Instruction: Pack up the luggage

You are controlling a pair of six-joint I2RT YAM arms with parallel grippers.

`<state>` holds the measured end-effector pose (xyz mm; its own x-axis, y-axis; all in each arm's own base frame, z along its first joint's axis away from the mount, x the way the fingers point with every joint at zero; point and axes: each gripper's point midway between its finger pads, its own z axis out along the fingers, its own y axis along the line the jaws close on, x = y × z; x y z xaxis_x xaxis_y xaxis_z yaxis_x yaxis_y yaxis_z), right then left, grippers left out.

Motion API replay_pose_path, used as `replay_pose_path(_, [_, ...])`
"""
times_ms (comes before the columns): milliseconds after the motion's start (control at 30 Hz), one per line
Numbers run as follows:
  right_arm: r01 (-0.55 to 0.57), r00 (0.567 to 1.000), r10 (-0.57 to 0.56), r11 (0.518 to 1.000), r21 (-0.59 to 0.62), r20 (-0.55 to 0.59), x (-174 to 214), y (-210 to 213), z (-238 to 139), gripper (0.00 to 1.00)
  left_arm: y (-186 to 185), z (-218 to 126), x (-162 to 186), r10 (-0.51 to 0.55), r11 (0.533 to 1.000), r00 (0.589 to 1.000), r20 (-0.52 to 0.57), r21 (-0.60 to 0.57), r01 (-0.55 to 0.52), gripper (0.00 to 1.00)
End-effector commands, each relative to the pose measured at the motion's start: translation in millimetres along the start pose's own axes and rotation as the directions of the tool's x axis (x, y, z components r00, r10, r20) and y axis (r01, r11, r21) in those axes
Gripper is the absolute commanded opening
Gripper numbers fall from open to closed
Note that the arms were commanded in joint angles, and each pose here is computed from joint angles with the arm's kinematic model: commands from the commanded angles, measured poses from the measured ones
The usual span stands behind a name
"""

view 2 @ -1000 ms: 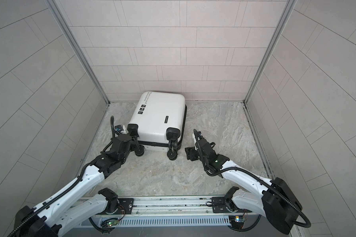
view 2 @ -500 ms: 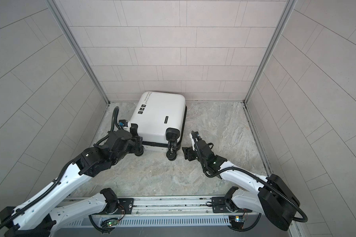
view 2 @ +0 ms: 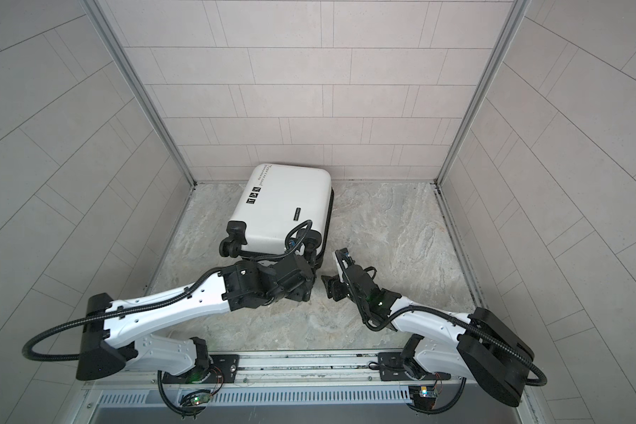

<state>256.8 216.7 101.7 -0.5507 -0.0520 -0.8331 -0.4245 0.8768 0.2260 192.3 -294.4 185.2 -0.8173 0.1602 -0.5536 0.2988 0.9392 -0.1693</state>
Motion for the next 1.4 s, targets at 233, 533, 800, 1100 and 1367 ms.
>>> replay_pose_path(233, [-0.043, 0.992, 0.037, 0.998, 0.053, 0.118, -12, -17, -25, 0.75, 2, 25, -16, -0.055, 0.995, 0.998, 0.038, -0.082, 0.058, 0.88])
replay_pose_path(533, [-0.033, 0.99, 0.028, 0.999, 0.028, 0.142, -18, -12, -27, 0.75, 15, 42, -32, -0.06, 0.992, 0.997, 0.038, -0.111, 0.064, 0.89])
replay_pose_path(800, [0.003, 0.989, 0.003, 0.999, -0.039, 0.148, -22, 3, -21, 0.71, 17, 59, -50, -0.049, 0.99, 0.998, 0.025, -0.134, 0.052, 0.88])
replay_pose_path(1100, [0.065, 0.984, -0.048, 0.993, -0.096, 0.17, -20, 21, -15, 0.69, 12, 69, -57, -0.052, 0.992, 0.999, 0.008, -0.117, 0.053, 0.53])
replay_pose_path(1367, [0.088, 0.984, -0.057, 0.979, -0.182, 0.171, -25, 42, -7, 0.67, -4, 60, -72, -0.028, 0.998, 1.0, 0.014, -0.059, 0.029, 0.07])
